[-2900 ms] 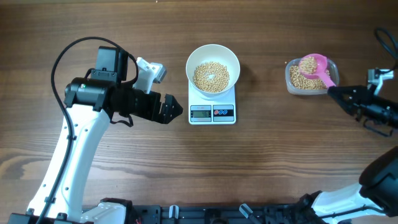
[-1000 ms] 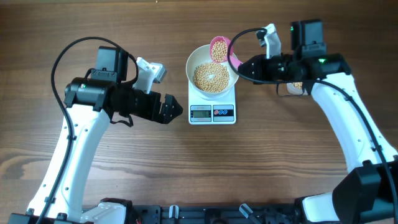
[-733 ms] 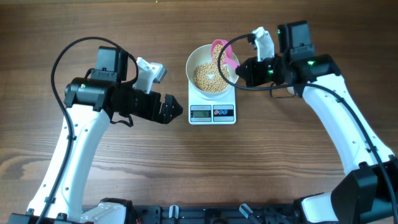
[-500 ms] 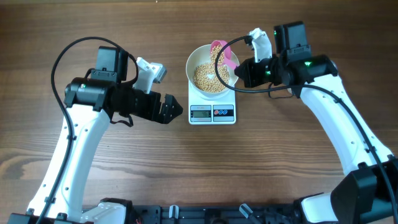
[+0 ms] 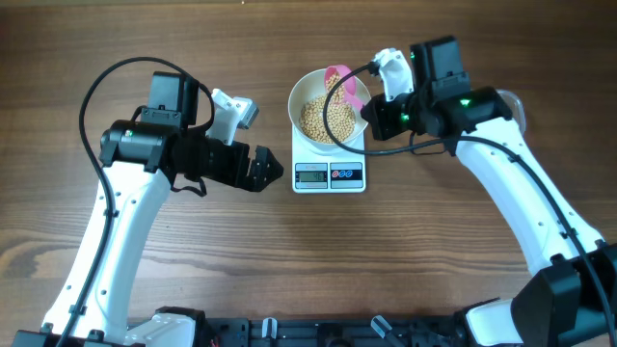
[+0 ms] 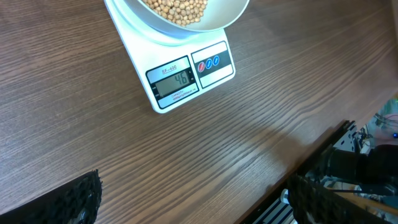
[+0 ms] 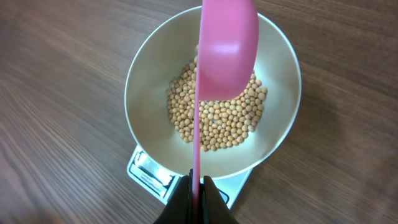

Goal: Scoop item into bowl and weigh 150g on scale
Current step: 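Tip the pink scoop to pour soybeans into the bowl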

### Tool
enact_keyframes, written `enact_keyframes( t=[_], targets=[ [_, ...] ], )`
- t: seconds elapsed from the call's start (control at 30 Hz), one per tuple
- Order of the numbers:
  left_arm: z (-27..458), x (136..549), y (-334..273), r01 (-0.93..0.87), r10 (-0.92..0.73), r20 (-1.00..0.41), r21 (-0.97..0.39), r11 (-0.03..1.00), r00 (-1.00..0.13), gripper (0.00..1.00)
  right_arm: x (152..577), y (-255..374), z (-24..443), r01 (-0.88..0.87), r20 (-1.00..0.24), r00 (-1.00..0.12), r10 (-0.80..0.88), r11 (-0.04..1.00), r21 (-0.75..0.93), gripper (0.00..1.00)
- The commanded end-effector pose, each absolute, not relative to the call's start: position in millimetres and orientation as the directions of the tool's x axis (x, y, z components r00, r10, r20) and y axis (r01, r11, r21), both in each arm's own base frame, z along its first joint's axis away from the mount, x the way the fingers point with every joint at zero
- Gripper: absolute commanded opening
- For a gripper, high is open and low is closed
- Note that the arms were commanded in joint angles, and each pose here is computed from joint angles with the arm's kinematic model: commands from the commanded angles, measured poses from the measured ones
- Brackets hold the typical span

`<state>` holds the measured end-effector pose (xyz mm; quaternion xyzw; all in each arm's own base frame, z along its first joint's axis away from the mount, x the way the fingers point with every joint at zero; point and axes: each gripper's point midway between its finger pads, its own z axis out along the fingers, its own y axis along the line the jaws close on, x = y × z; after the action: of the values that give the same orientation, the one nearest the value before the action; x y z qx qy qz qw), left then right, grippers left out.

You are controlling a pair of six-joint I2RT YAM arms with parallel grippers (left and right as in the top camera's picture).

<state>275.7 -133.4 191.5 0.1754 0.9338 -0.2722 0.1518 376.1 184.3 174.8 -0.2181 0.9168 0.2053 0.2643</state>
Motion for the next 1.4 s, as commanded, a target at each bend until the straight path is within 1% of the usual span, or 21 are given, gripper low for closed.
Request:
enact_keyframes(
  t=[0.0, 0.37, 1.0, 1.13, 1.37],
  targets=[
    [194.1, 272.3, -137.1, 0.418, 0.246, -0.384, -0.47, 0.778, -0.89, 1.0, 381.0, 180.6, 189.3, -0.525, -0.614, -0.717, -0.33, 0.835, 0.165, 0.04],
    [194.1, 272.3, -137.1, 0.418, 0.246, -0.384, -0.47, 0.778, -0.89, 1.0, 377.9, 183.1, 183.0, -0.546, -0.593, -0.674, -0.441, 0.838, -0.002, 0.04],
    [194.1, 272.3, -137.1, 0.418, 0.246, -0.384, -0.47, 0.778, -0.89, 1.0, 379.4, 180.6, 182.7, -0.551, -0.588, -0.659, -0.468, 0.833, -0.046, 0.04],
    [194.1, 272.3, -137.1, 0.418, 0.246, -0.384, -0.47, 0.778, -0.89, 1.0, 384.5, 174.5, 183.9, -0.561, -0.586, -0.629, -0.512, 0.82, -0.114, 0.04],
    [194.1, 272.3, -137.1, 0.418, 0.246, -0.384, -0.47, 0.778, -0.89, 1.0, 389.3, 176.7, 187.9, -0.584, -0.601, -0.59, -0.539, 0.799, -0.144, 0.04]
  ],
)
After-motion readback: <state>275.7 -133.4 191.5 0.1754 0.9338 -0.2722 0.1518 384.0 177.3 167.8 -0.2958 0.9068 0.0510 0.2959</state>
